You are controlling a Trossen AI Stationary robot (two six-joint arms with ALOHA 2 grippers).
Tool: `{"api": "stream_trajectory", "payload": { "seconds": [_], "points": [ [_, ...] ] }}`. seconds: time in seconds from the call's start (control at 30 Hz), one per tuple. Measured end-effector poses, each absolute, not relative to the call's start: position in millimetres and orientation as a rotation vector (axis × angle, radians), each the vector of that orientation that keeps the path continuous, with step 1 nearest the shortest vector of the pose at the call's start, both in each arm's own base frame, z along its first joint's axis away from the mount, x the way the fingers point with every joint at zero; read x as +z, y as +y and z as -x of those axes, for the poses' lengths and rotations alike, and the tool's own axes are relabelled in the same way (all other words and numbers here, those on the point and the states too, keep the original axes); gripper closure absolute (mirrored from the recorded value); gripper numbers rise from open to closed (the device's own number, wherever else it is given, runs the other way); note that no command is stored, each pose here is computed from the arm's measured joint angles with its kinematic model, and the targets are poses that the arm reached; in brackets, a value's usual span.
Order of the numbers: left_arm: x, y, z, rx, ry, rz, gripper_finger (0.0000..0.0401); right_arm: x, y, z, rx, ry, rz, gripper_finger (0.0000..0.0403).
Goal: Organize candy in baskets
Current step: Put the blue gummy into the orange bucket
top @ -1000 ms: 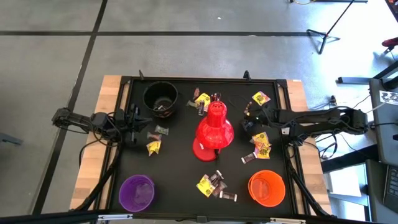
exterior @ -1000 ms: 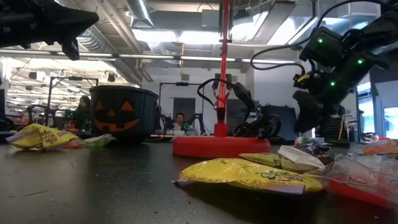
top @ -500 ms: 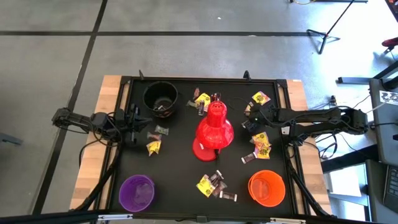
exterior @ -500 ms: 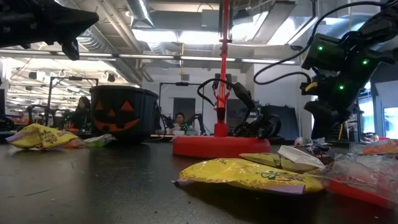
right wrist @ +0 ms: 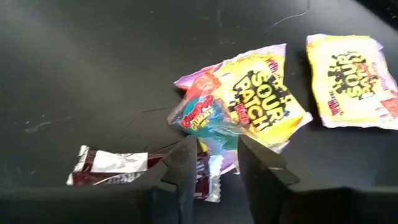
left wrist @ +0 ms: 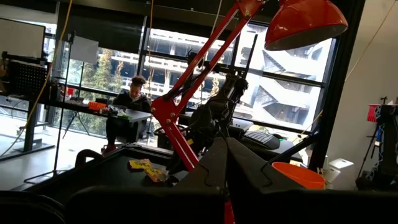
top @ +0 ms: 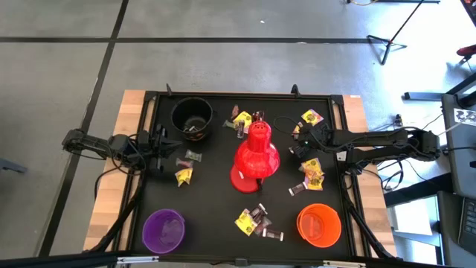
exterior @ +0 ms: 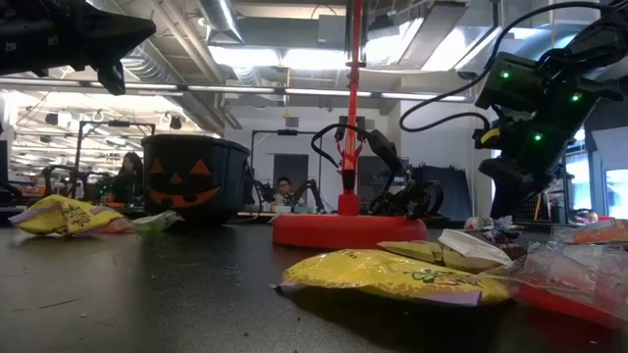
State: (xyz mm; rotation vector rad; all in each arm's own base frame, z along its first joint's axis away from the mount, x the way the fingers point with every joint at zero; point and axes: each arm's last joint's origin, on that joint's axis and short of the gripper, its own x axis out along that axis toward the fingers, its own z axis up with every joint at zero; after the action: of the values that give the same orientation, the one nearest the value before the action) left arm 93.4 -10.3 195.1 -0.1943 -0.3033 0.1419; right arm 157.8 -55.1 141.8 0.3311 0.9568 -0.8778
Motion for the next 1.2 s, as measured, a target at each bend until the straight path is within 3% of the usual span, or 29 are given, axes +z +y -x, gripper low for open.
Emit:
{"api": "stream_trajectory", "payload": {
  "seconds": [0.33, 0.5, 0.73, 1.0, 1.2],
  "points": [
    [195, -10, -93, 0.142, -0.303, 0.194, 0.0401, 142, -55, -158, -0.856, 0.964, -0.338, 0.0338],
    [195, -10, -93, 0.142, -0.303, 0.194, 0.0401, 141, -54, -159, -0.823, 0.976, -0.328, 0.0393],
    [195, -10, -93, 0.142, -0.303, 0.194, 0.0401, 146, -54, -162, -0.773, 0.960, -0.312, 0.0400],
    [195, -10, -93, 0.142, -0.303, 0.194, 0.0401, 171, -57, -174, -0.741, 0.877, -0.304, 0.0363],
    [195, -10, -93, 0.142, -0.303, 0.194, 0.0401, 171, -57, -172, -0.745, 0.942, -0.301, 0.0298]
  ]
}}
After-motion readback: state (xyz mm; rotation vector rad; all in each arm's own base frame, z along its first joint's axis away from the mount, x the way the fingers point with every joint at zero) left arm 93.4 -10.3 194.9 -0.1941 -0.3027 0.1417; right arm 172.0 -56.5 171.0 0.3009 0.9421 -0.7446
